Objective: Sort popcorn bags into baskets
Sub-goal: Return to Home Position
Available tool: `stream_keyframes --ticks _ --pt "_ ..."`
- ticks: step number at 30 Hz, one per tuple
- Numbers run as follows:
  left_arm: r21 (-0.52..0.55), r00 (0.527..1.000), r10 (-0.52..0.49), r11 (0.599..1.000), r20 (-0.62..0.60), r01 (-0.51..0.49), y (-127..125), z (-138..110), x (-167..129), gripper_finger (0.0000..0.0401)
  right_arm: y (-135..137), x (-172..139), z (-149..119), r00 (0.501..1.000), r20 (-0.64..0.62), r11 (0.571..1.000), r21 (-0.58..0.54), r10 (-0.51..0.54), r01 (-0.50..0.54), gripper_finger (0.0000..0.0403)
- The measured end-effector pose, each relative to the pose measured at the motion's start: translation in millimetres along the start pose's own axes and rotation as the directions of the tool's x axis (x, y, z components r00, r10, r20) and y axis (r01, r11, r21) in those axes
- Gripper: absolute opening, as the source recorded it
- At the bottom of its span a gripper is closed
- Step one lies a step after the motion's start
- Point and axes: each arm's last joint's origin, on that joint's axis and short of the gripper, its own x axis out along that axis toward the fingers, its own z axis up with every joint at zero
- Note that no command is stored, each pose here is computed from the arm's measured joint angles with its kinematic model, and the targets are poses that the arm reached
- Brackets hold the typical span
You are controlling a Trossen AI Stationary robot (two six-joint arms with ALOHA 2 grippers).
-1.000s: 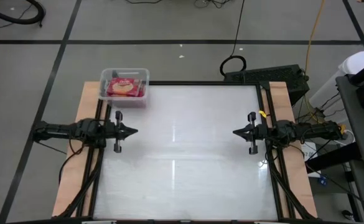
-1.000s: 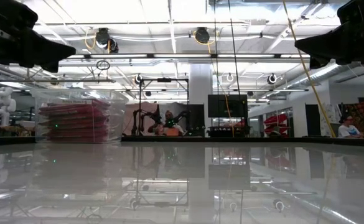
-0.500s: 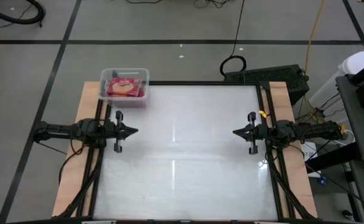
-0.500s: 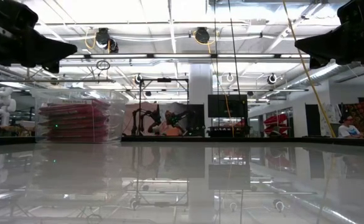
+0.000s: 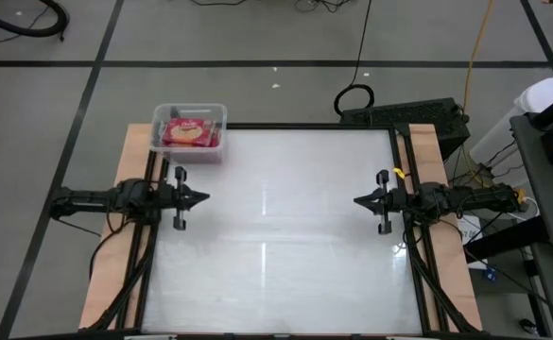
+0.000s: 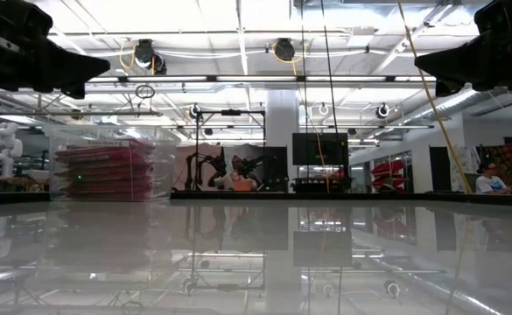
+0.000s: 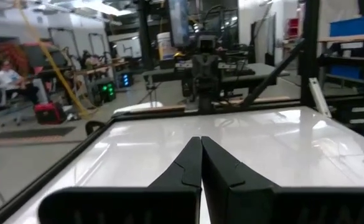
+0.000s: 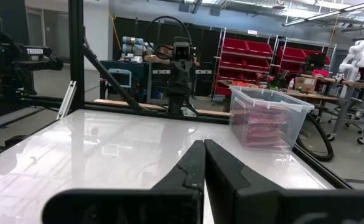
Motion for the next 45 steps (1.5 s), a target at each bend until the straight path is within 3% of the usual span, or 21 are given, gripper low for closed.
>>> stream_keyframes --ticks 6,10,16,45 --pt "-0.03 0.998 0.036 0.999 -0.05 -0.038 4.1 -4.6 0.0 0.0004 0.0 0.0 0.0 1.0 0.0 1.0 0.0 0.0 0.0 0.0" --pt "-0.029 0.998 -0.019 0.999 -0.057 0.017 3.4 -6.0 0.0 0.0004 0.0 0.0 0.0 1.0 0.0 1.0 0.0 0.0 0.0 0.0" --pt "-0.028 0.997 -0.02 0.999 -0.079 0.018 3.2 -7.8 1.3 0.0005 0.0 0.0 0.0 1.0 0.0 1.0 0.0 0.0 0.0 0.0" --pt "-0.031 0.997 -0.019 0.999 -0.08 0.016 3.3 -7.8 1.3 0.0006 0.0 0.0 0.0 1.0 0.0 1.0 0.0 0.0 0.0 0.0"
